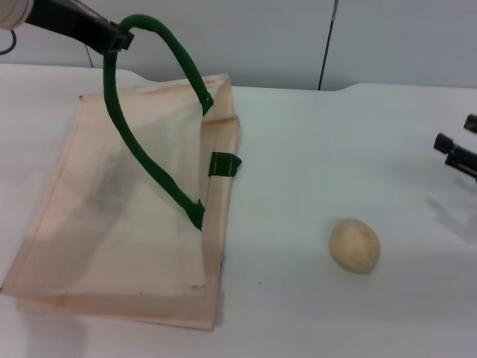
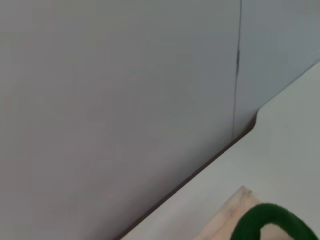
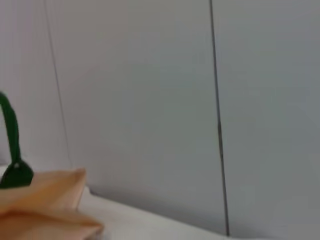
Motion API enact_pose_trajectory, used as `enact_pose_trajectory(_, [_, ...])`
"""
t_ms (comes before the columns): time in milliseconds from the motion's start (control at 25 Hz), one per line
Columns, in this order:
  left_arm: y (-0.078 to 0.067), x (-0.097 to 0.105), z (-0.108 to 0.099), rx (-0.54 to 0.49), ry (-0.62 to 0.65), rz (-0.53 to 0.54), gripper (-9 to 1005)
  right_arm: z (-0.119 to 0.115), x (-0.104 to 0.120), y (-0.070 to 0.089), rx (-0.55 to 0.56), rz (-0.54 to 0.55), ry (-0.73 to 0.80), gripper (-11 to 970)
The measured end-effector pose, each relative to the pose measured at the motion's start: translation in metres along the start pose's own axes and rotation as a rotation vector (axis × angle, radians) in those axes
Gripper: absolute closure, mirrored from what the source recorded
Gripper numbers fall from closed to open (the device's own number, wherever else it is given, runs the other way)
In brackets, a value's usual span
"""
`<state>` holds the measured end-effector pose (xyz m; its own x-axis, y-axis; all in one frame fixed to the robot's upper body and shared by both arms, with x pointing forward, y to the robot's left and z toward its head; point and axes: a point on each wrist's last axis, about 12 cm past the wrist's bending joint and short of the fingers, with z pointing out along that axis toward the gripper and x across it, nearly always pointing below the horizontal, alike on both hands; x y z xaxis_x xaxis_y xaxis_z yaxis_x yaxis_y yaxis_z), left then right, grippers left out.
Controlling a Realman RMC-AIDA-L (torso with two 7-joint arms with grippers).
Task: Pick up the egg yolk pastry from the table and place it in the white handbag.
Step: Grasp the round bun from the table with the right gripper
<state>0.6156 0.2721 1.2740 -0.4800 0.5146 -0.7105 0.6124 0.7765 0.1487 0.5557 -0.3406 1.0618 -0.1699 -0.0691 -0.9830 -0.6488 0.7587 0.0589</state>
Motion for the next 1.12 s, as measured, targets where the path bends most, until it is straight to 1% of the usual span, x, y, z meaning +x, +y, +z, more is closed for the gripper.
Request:
enact_pose_trajectory(120, [-0.004, -0.005, -0.009, -0.002, -0.008, 0.024, 882, -0.003, 0.003, 0.003, -0.019, 0.004, 0.012, 199])
enact_pose_trajectory(280, [-0.006, -0.008, -0.015, -0.004, -0.013, 0.034, 882, -0.009, 0.009, 0.007, -0.046, 0.021, 0.036, 198])
enact_pose_trajectory(360, [-0.006, -0.008, -0.015, -0.005, -0.014, 0.034, 882, -0.012, 0.015, 0.009, -0.064, 0.046, 0.085, 198])
enact_pose_trajectory(400, [-0.006, -0.008, -0.015, -0.005, -0.015, 0.033, 882, -0.012, 0.015, 0.009, -0.064, 0.046, 0.085, 198])
enact_pose_trajectory(640, [-0.005, -0.008, -0.016, -0.011, -0.015, 0.030, 882, -0.012, 0.019, 0.015, -0.143, 0.097, 0.227, 198])
enact_pose_trajectory(760, [-0.004, -0.008, -0.017, -0.017, -0.015, 0.028, 882, -0.012, 0.010, 0.022, -0.182, 0.103, 0.234, 197])
enact_pose_trajectory(880, [-0.003, -0.009, -0.017, -0.020, -0.021, 0.030, 882, -0.016, -0.005, 0.029, -0.191, 0.069, 0.221, 197])
enact_pose_trajectory(1000, [-0.004, -0.012, -0.017, -0.017, -0.028, 0.034, 882, -0.019, -0.018, 0.038, -0.150, 0.007, 0.258, 197])
enact_pose_trajectory(1120, [-0.005, -0.016, -0.017, -0.015, -0.036, 0.038, 882, -0.024, -0.028, 0.039, -0.083, -0.052, 0.293, 197])
